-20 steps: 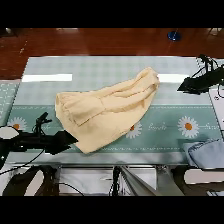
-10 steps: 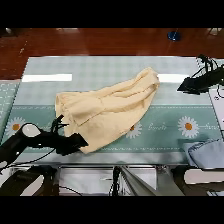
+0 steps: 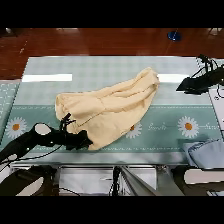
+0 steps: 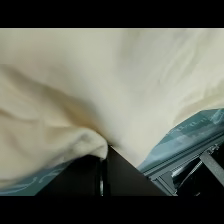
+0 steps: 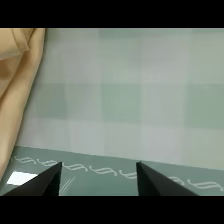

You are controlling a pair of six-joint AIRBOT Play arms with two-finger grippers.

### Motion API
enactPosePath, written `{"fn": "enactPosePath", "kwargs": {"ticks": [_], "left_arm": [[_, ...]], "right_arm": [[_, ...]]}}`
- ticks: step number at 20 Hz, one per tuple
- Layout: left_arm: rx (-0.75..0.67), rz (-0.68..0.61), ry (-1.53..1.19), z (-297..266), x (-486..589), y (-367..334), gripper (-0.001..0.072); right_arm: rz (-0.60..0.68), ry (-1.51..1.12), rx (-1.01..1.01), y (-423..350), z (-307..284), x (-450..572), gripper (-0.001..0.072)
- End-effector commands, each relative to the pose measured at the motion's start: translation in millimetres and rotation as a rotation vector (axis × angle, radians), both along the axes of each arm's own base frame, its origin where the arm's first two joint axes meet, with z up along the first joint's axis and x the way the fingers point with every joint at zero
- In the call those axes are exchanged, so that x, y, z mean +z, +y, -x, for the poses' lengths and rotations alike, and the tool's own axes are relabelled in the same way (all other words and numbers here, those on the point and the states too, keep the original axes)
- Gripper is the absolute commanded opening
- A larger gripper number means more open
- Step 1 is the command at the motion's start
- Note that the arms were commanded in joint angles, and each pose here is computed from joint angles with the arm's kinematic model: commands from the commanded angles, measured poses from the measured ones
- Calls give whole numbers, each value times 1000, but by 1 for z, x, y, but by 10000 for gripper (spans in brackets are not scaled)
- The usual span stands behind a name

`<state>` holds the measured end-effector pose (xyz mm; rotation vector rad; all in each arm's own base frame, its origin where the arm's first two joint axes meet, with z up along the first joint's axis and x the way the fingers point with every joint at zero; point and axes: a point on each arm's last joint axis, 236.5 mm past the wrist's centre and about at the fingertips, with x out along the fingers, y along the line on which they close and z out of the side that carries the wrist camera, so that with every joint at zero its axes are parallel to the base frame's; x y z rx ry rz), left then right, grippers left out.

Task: Fold the shirts.

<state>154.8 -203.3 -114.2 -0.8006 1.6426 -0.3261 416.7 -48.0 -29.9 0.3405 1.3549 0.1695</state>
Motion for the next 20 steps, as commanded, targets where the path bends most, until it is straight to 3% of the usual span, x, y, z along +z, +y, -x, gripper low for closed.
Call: {"fn": "enactPosePath", "kwargs": {"ticks": [1,5,17,20], "left_arm": [[-26,1,-11,2,-1,-1,21],[-26,2,-10,2,-1,-1,22],[-37,10,4,6,0,-2,22],[-38,13,-1,4,2,-3,22]], "right_arm": [[-62,2,-11,12,-6,-6,531],[-291,12,-21,55,-21,-22,530],[-245,55,88,132,-32,-79,512],[-220,49,85,148,-37,-88,367]]}}
